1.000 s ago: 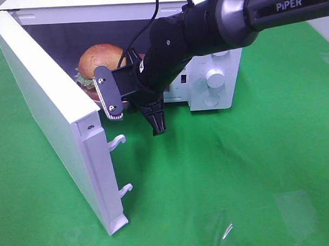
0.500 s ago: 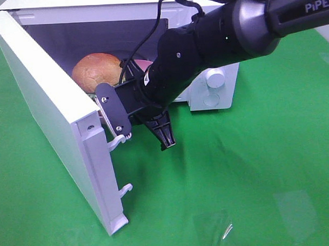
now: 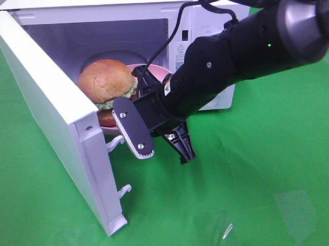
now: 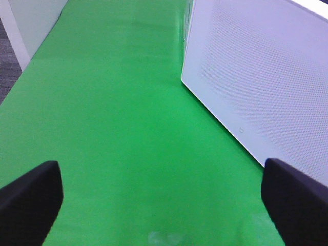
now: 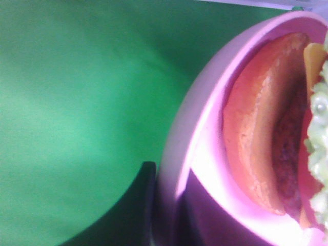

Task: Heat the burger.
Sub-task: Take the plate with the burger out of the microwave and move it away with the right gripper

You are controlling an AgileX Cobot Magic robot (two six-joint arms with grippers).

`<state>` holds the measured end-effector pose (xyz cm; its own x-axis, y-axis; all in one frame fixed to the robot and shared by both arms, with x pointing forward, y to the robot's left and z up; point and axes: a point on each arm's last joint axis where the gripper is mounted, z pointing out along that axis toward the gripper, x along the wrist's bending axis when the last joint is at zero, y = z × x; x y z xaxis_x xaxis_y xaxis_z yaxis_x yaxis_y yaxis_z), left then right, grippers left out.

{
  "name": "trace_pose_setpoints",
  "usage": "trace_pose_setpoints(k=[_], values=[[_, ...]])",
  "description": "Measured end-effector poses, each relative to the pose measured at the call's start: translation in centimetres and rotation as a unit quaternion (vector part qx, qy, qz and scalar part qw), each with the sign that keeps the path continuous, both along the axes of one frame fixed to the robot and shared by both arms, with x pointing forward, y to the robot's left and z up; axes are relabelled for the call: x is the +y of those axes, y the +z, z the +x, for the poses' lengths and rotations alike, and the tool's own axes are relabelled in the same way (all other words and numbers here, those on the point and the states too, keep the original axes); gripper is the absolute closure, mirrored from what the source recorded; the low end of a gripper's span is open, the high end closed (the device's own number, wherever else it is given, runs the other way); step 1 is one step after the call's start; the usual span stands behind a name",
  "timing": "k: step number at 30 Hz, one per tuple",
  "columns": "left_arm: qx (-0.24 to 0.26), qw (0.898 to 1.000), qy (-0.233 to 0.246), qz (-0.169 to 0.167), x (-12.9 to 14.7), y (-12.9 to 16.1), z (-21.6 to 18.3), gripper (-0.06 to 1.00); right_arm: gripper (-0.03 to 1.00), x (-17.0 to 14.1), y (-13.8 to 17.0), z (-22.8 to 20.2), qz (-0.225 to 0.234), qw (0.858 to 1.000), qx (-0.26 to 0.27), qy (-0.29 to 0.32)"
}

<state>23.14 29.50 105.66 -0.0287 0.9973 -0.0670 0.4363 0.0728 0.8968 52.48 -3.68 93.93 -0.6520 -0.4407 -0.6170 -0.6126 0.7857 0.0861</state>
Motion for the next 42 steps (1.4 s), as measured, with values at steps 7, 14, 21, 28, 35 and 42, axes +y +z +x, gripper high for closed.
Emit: trace_pose_setpoints(k=[7, 14, 21, 28, 35, 42], values=[[0.0, 1.0, 0.0, 0.0, 0.0, 0.0, 0.0, -0.05, 0.89, -0.8, 0.3, -0.8, -0.002, 1.0, -0.008, 0.007], [0.0, 1.0, 0.0, 0.0, 0.0, 0.0, 0.0, -0.05, 0.89, -2.3, 0.8, -2.4, 0.016, 1.0, -0.013, -0.007], [0.0, 1.0, 0.0, 0.0, 0.0, 0.0, 0.0, -0.05, 0.89, -3.8, 0.4, -4.1, 0.015, 1.0, -0.008, -0.013], [0.0, 1.0, 0.0, 0.0, 0.0, 0.0, 0.0, -0.05, 0.89, -5.6, 0.6, -6.0, 0.013, 1.0, -0.008, -0.014], [0.0, 1.0, 0.0, 0.0, 0.0, 0.0, 0.0, -0.05, 0.89, -7.6, 1.4, -8.2, 0.021, 1.0, -0.011, -0.018], [0.0, 1.0, 0.0, 0.0, 0.0, 0.0, 0.0, -0.05, 0.89, -9.2, 2.2, -10.0, 0.037, 0.999, -0.014, -0.03]])
